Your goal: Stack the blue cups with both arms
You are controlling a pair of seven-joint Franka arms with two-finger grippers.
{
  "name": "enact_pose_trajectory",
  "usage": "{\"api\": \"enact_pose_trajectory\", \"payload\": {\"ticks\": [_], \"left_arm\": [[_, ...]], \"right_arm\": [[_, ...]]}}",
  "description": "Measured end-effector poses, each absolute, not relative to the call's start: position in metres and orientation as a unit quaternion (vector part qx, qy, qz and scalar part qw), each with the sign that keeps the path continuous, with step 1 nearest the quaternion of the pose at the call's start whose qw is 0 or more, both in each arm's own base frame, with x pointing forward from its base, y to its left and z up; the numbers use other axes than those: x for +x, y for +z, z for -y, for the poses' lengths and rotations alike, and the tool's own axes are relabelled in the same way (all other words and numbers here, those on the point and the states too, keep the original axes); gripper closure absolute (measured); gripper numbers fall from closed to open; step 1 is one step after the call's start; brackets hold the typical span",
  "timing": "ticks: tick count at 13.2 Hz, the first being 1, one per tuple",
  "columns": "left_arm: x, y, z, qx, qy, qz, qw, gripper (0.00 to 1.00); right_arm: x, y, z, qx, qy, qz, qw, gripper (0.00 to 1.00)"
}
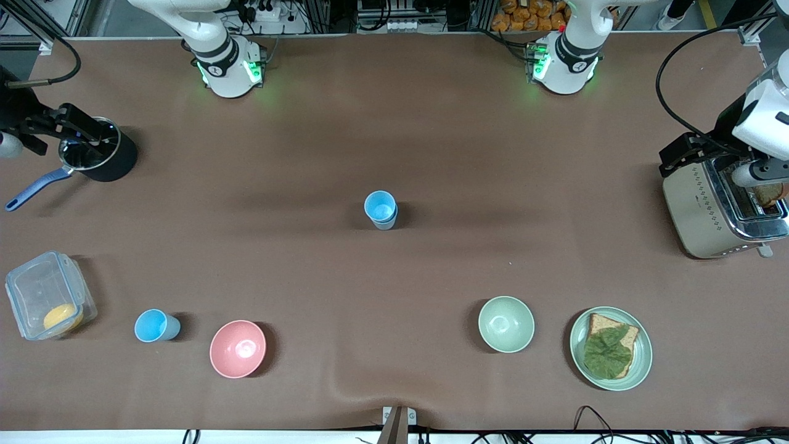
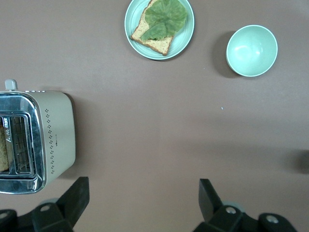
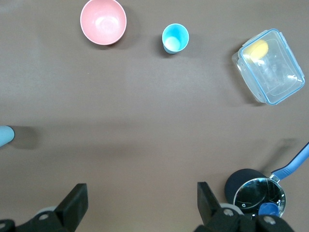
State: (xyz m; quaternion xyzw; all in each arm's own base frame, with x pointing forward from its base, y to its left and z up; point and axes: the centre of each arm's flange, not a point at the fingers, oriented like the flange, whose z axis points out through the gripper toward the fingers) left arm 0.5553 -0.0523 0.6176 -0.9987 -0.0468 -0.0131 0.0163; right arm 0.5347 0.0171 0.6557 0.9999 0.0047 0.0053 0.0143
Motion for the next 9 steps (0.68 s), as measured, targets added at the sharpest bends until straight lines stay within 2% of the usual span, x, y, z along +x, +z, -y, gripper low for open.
{"api": "enact_pose_trajectory", "payload": {"ticks": [4,9], "left_arm": [[0.555,0.624,0.051,-0.999,-0.017,0.048,0.016,0.0],[0.554,0.629,0.051,-0.999,-0.016,0.048,0.016,0.0]], "right_arm": [[0.542,0.66,-0.016,0.999,0.034,-0.002,0.013,0.0],[0.542,0.659,-0.017,0.999,0.033,-0.003,0.013,0.0]]}}
